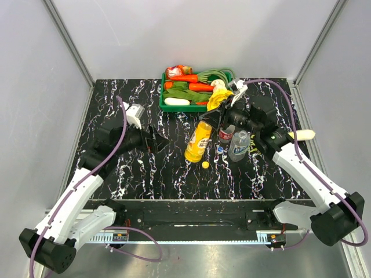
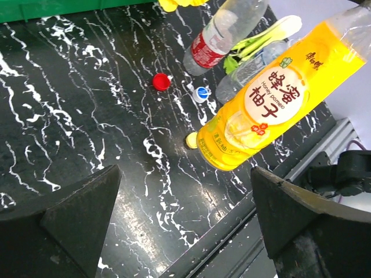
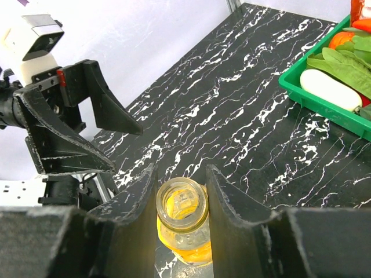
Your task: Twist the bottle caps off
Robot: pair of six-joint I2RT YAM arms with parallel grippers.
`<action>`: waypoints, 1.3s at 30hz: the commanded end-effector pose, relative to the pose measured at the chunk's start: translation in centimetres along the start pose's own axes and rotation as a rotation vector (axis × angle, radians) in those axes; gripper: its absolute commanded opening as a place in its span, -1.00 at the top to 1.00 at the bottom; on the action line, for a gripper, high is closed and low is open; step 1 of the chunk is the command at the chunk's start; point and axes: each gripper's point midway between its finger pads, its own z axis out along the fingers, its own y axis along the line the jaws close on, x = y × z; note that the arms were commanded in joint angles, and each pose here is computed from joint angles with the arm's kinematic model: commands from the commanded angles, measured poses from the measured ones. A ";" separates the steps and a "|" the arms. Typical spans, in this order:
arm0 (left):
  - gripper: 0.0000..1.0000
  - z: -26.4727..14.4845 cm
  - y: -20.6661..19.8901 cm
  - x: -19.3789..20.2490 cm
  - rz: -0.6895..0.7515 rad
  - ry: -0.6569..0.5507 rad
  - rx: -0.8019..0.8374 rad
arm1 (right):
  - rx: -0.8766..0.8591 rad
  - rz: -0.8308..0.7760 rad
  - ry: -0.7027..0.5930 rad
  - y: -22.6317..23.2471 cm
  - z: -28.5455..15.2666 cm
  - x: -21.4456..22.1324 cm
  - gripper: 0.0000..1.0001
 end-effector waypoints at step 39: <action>-0.98 -1.7 4.7 -1.5 0.080 -0.117 -0.267 | 0.341 -0.402 -0.253 -8.4 9.1 -1.0 1.00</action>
